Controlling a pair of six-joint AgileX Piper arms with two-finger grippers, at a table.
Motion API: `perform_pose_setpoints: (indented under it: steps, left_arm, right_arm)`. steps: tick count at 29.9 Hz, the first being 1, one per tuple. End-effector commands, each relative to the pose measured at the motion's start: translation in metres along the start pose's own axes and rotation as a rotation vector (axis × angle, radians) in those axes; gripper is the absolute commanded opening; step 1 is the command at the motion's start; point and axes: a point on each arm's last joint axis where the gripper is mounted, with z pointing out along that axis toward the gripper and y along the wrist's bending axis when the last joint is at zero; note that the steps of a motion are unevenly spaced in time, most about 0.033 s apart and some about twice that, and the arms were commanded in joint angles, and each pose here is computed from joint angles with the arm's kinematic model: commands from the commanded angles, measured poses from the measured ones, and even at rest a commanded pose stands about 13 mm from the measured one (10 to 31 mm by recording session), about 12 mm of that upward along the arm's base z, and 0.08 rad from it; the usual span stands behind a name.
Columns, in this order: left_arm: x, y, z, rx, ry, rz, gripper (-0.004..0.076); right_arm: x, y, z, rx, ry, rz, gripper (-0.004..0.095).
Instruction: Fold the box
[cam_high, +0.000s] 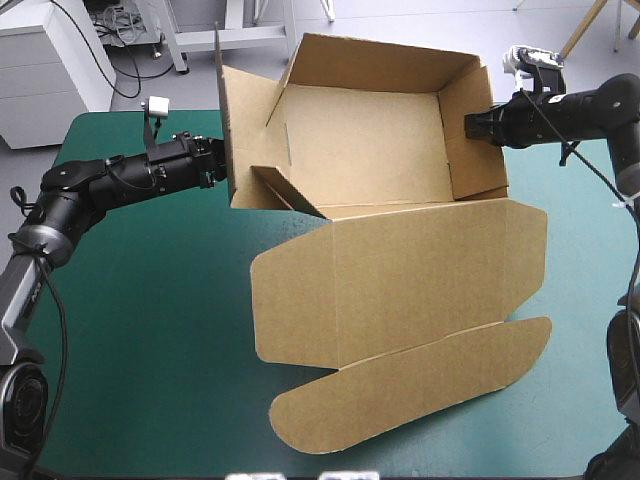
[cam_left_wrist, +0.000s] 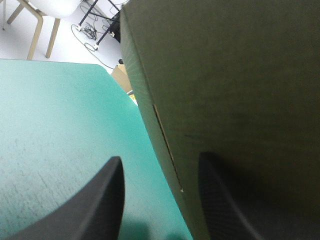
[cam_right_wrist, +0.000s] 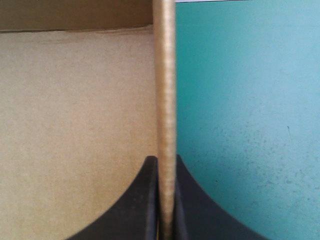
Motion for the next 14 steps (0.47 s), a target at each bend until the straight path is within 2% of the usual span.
perform_pose_setpoints:
  steps: [1, 9, 14]
  left_arm:
    - [-0.018, -0.041, 0.005, 0.109, -0.076, 0.066, 0.033]
    - [-0.036, -0.07, 0.016, 0.131, -0.11, 0.13, 0.033]
    - [-0.036, -0.072, 0.023, 0.083, -0.119, 0.155, 0.0331]
  right_arm:
    - [-0.014, 0.015, -0.024, -0.031, -0.121, 0.003, -0.0019]
    - [-0.014, 0.015, -0.024, -0.024, -0.12, 0.0, -0.0019]
    - [-0.014, 0.015, -0.024, -0.027, -0.117, 0.002, -0.0019]
